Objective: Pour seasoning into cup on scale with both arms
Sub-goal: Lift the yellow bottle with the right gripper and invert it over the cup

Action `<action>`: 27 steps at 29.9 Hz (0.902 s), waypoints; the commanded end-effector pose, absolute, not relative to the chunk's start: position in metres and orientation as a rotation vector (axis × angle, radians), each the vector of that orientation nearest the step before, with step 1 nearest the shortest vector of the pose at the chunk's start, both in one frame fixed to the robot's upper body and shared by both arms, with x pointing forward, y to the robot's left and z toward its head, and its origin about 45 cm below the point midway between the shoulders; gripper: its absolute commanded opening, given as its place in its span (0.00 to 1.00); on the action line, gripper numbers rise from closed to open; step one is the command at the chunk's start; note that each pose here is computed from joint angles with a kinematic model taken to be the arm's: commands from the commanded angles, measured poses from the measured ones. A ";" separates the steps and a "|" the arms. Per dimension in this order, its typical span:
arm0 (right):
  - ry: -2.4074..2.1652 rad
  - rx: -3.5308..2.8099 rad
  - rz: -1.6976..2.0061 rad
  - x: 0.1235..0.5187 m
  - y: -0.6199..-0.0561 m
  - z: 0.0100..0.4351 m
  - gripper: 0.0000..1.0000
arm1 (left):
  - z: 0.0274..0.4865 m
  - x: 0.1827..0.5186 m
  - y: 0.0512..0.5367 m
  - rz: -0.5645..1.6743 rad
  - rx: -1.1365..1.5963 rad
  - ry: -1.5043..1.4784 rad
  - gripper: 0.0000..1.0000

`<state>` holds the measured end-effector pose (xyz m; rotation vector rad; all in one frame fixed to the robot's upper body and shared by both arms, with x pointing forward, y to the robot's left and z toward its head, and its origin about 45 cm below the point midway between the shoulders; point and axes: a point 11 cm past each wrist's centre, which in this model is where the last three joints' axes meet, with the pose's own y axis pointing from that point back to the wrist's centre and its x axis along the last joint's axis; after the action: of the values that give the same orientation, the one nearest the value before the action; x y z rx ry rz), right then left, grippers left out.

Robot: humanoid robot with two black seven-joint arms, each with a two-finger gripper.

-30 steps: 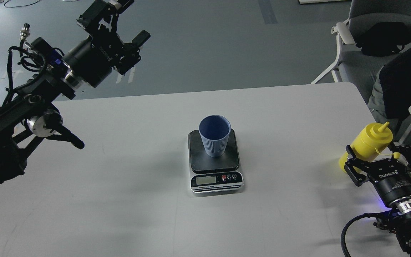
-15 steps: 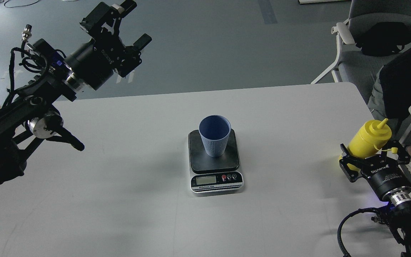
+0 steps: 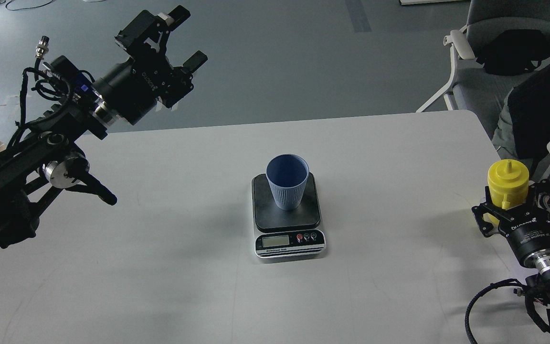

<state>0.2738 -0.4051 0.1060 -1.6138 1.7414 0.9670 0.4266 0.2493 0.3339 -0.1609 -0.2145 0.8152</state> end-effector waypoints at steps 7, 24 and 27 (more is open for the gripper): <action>1.746 -1.983 0.617 0.333 -0.379 0.192 0.00 | 0.339 0.429 0.253 0.840 -0.170 -0.227 0.98; 1.802 -2.918 -0.539 0.450 -0.221 0.310 0.00 | 0.361 0.433 0.262 0.873 -0.228 -0.261 0.98; 1.723 -2.984 -0.755 0.446 -0.197 0.311 0.00 | 0.362 0.433 0.263 0.874 -0.228 -0.263 0.98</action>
<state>0.4490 -0.2190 0.3083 -2.9234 1.7900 -0.5507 0.4333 0.2620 0.3610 -0.2276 -0.2611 0.8734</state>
